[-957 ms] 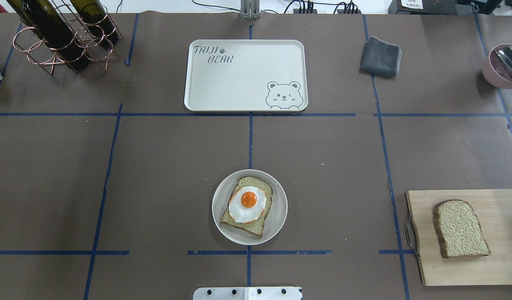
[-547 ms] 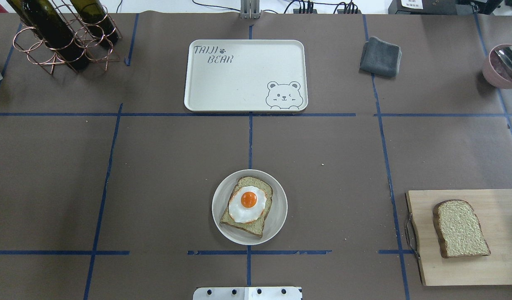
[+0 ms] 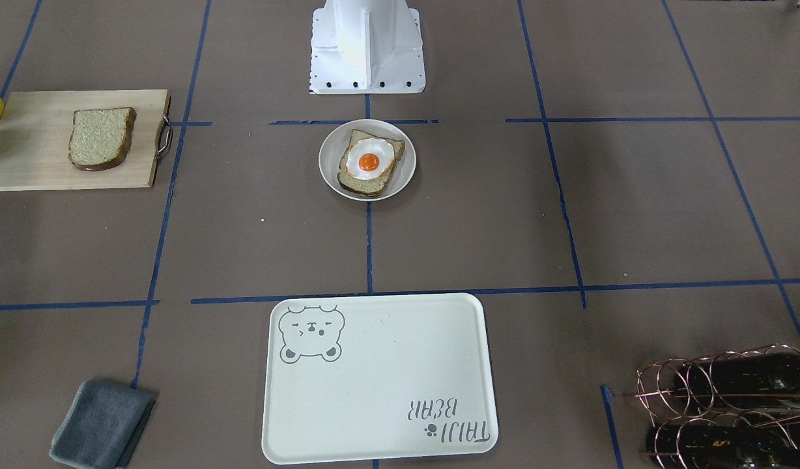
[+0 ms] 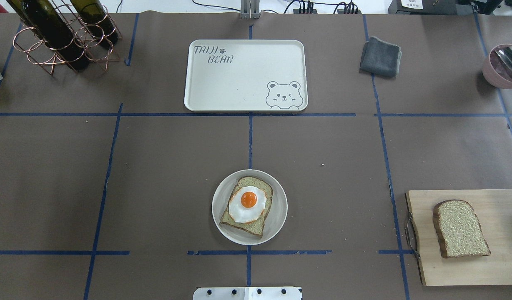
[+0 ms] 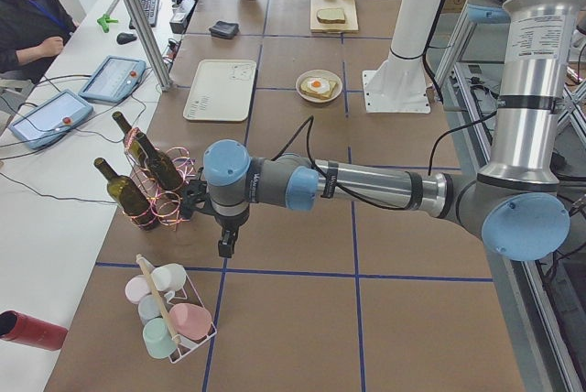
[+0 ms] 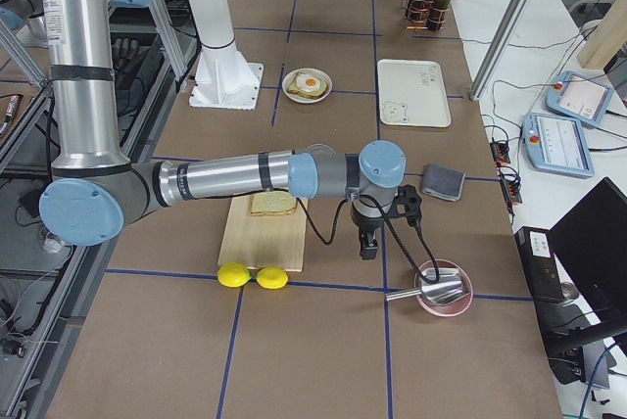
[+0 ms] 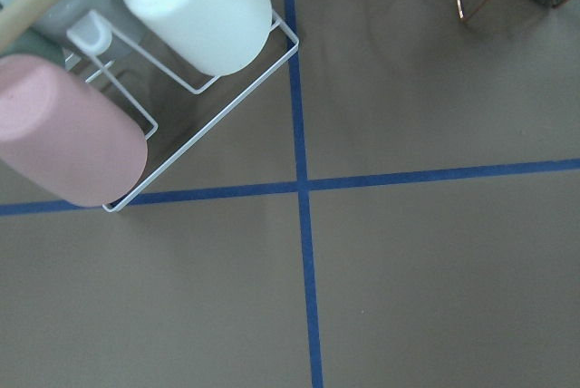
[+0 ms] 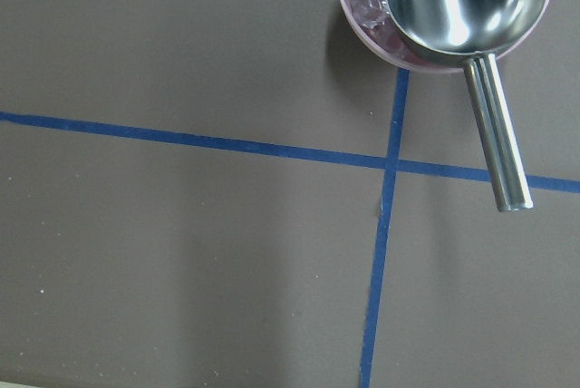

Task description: Make sandwich and place on tray

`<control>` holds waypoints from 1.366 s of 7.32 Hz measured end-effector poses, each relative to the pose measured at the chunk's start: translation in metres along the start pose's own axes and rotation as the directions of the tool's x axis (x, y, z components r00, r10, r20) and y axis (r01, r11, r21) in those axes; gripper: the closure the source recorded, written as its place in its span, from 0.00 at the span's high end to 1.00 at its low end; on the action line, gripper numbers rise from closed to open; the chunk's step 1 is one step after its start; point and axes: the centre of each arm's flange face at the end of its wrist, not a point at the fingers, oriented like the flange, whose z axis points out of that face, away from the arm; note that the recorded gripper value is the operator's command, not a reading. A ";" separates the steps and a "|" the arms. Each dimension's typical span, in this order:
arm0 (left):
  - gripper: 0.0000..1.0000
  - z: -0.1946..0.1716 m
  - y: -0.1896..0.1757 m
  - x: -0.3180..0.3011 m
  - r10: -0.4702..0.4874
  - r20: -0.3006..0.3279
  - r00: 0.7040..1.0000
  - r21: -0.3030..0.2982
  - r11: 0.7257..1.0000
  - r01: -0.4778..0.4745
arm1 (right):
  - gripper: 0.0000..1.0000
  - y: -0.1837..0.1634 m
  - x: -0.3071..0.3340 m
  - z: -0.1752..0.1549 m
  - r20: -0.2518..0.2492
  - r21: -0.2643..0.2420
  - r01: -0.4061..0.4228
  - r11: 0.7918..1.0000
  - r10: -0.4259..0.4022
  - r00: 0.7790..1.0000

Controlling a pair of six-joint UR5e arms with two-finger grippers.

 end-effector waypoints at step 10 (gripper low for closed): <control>1.00 0.045 -0.032 0.211 0.104 -0.193 0.976 0.020 0.995 -0.102 | 1.00 0.049 -0.052 0.044 0.087 0.074 -0.049 0.996 0.043 0.995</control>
